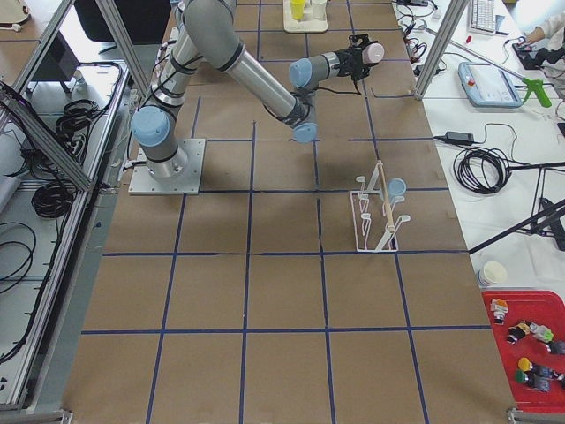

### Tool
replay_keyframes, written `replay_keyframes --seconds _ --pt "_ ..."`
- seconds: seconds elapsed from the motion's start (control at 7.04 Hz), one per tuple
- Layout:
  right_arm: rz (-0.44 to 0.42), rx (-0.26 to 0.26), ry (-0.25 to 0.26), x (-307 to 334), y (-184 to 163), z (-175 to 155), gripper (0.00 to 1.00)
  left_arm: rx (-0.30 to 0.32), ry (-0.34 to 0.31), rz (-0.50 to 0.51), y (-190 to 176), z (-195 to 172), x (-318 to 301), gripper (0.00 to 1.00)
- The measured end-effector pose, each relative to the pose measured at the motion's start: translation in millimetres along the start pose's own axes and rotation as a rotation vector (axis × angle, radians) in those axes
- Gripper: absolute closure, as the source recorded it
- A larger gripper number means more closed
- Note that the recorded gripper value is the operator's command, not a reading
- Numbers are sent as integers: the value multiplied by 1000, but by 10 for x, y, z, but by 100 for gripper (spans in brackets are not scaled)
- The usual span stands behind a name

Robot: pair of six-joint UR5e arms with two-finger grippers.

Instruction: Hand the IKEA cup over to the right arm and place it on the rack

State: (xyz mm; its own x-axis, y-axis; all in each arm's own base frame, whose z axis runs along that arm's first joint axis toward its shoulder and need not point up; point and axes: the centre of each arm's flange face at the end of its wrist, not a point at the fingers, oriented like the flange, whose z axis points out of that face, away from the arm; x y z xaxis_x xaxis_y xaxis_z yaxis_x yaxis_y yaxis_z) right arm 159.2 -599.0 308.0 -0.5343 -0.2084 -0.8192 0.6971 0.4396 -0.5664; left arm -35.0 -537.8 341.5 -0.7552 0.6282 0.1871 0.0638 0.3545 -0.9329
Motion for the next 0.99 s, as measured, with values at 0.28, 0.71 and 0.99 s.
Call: replay_keyframes --seconds 0.28,0.71,0.99 --pt "-264 24 18 228 -385 -169 56 -86 -157 -81 -64 -69 -162 1" --pt "-641 34 156 637 -924 -357 55 -332 -358 -231 -437 -206 -263 1" --pt "-788 41 306 791 -1329 -527 54 -522 -456 -327 -735 7 -144 1"
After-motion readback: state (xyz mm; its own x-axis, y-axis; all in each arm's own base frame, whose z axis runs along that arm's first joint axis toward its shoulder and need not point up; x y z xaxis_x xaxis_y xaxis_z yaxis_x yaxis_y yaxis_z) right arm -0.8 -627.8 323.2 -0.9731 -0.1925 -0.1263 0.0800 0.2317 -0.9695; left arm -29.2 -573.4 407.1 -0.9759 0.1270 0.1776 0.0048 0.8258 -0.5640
